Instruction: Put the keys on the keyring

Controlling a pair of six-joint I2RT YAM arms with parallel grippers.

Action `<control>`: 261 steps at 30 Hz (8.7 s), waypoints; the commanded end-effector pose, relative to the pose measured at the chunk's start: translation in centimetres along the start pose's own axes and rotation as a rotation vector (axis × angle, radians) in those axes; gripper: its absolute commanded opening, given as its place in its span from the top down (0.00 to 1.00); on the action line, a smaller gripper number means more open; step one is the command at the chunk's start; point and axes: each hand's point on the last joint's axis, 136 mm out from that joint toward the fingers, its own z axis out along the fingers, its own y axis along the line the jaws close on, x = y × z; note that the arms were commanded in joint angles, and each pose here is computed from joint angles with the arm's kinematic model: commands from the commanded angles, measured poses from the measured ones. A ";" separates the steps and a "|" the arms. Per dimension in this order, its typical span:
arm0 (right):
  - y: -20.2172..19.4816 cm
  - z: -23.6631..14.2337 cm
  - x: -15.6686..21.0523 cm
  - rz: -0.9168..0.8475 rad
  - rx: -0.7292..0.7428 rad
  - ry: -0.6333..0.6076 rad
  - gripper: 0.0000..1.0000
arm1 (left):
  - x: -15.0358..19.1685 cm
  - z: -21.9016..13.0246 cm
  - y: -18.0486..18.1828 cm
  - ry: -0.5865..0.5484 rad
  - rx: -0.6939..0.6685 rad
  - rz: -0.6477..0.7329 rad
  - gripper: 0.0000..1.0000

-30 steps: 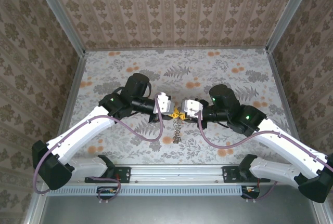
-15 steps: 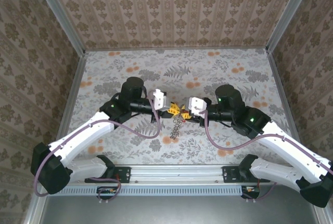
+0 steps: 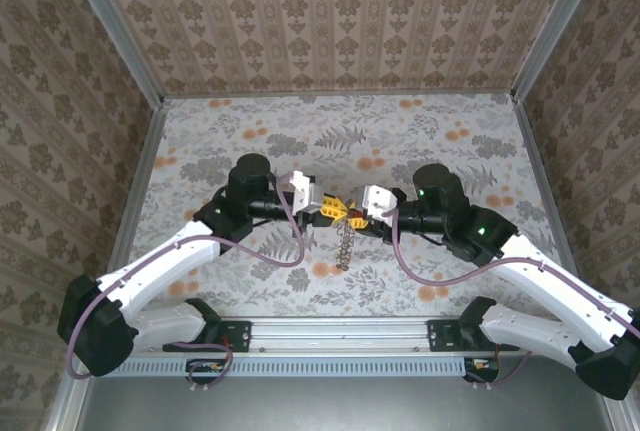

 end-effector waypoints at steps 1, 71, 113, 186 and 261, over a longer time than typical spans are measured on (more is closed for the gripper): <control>-0.2 -0.4 -0.3 0.032 0.003 -0.030 0.73 | -3.0 -0.7 -0.7 -0.103 0.016 0.075 1.00; -0.9 -0.9 0.6 0.074 0.031 -0.014 0.71 | -1.5 -0.1 0.6 0.023 0.061 0.004 1.00; -0.9 0.7 0.5 0.153 -0.036 -0.016 0.86 | -3.2 0.0 0.2 -0.155 0.006 0.129 1.00; 0.1 -0.6 -1.4 0.086 -0.079 -0.116 0.85 | -1.8 0.4 -0.4 -0.150 0.081 0.079 1.00; 0.3 0.0 0.7 0.140 -0.097 0.011 0.87 | 0.5 0.7 0.8 0.118 0.046 -0.048 1.00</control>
